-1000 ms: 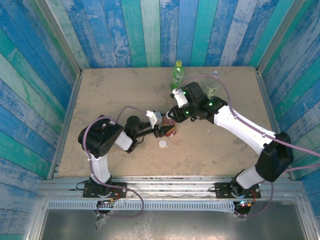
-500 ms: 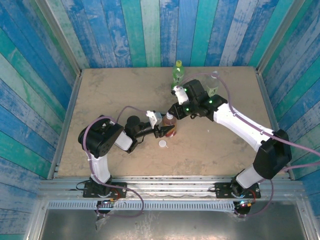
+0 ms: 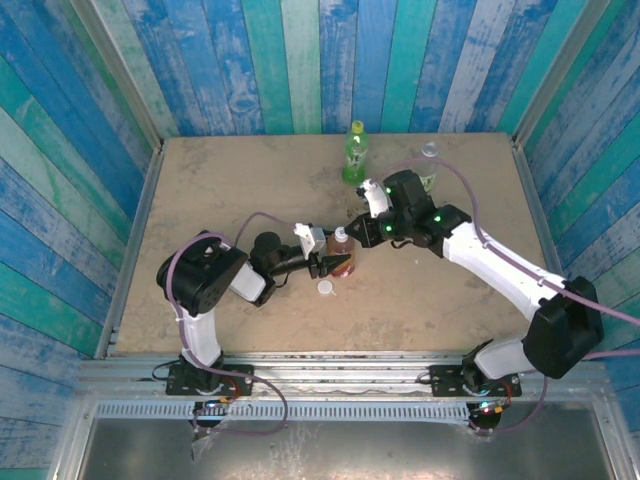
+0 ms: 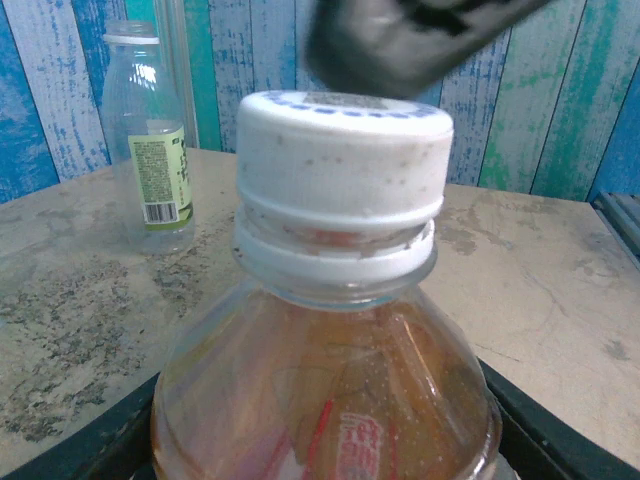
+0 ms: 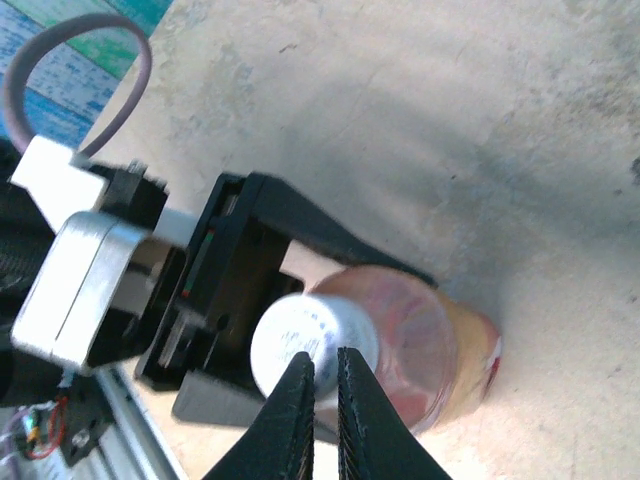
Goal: Screw on the bottle caps
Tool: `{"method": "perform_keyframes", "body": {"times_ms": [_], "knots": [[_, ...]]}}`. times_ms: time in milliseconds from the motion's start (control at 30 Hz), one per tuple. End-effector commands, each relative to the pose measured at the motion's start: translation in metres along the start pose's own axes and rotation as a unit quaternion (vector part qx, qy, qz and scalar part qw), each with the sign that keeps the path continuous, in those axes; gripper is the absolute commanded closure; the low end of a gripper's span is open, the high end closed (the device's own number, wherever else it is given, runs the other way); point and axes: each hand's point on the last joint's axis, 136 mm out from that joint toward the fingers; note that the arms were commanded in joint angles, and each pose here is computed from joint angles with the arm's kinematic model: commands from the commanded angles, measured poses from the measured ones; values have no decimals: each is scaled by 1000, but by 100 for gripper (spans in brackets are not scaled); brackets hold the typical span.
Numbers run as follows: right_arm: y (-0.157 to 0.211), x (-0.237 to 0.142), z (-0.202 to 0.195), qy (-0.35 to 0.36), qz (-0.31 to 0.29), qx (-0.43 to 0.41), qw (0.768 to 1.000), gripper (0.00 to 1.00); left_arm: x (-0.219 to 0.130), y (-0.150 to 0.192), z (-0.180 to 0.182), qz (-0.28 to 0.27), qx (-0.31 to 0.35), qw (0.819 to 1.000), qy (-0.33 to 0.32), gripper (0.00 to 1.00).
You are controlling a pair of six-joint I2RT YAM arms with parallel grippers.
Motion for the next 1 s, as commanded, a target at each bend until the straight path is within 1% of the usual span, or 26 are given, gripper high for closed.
{"method": "perform_keyframes", "body": {"times_ms": [0, 133, 233, 300, 367, 467, 500, 667, 800, 967], "knots": [[19, -10, 21, -42, 32, 5, 999, 87, 0, 28, 1, 40, -45, 998, -6, 46], [7, -19, 24, -35, 8, -19, 999, 84, 0, 26, 0, 39, -43, 998, -5, 47], [-2, -24, 20, -15, -8, -53, 998, 75, -1, 25, -1, 38, -42, 998, -2, 47], [-9, -25, 13, 8, -22, -60, 998, 72, -1, 22, -2, 36, -40, 999, 3, 47], [-16, -24, 8, 14, -28, -55, 998, 72, -1, 21, -4, 36, -40, 999, 9, 47], [-22, -12, 10, 0, -12, -47, 999, 71, -1, 22, -5, 36, -39, 999, 11, 47], [-28, -11, 0, 4, -11, -33, 999, 71, -1, 23, -5, 36, -41, 998, 11, 47], [-24, 7, -3, -18, 28, -20, 999, 70, -1, 23, -4, 34, -45, 998, 6, 47], [-16, 10, -4, -27, 42, -13, 999, 79, -1, 23, 0, 36, -43, 998, -2, 48], [3, 9, -3, -43, 60, -1, 997, 82, -1, 23, 3, 40, -31, 999, -14, 49]]}}
Point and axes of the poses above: each hand's point on the last joint's axis, 136 mm out from that joint toward the fingers, its own x axis out along the fingers, its own z axis along the line the jaws close on, y = z × x, and after that the axes turned 9 degrees about x, right-handed
